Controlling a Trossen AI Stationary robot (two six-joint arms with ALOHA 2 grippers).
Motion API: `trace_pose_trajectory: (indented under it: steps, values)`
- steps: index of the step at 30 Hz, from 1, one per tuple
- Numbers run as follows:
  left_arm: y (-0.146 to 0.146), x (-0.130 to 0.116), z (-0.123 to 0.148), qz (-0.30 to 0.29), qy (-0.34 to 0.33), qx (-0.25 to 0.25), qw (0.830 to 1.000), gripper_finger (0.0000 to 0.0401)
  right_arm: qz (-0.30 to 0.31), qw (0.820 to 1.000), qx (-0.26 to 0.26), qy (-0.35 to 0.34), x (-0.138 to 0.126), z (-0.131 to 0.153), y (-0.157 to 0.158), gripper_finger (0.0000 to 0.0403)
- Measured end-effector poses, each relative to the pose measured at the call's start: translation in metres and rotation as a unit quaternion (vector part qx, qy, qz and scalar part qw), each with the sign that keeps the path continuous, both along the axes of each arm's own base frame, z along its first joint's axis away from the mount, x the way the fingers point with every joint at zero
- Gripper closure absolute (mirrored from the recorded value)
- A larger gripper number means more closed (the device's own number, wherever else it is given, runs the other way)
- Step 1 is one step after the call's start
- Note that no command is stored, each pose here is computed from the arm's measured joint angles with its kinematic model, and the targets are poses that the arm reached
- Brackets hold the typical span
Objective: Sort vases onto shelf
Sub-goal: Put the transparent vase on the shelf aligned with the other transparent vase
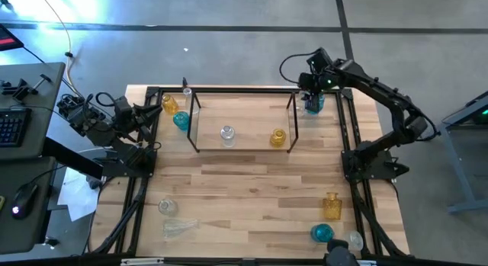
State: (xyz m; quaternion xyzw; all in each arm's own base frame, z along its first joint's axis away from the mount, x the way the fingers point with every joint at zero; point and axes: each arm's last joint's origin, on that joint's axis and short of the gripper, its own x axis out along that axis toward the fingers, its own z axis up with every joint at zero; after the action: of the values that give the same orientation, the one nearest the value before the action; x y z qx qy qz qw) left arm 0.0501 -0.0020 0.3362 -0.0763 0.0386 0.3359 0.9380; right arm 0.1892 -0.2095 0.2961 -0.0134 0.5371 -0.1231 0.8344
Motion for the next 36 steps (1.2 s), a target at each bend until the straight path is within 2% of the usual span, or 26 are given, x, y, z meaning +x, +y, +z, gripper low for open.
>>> trace_pose_trajectory:
  steps: [6,21,36]
  values:
    - [0.0,0.0,0.0,-0.007,0.002,-0.002,1.0,0.0345,-0.001,0.999,0.035,0.013,0.001,-0.012,-0.003,0.0226]
    - [0.0,0.0,0.0,-0.007,0.003,-0.001,1.0,0.0345,-0.018,0.999,0.044,0.011,0.001,-0.017,-0.009,0.0226]
    - [0.0,0.0,0.0,-0.01,0.004,-0.002,1.0,0.0345,-0.028,0.997,0.075,-0.002,-0.003,-0.018,-0.01,0.0226]
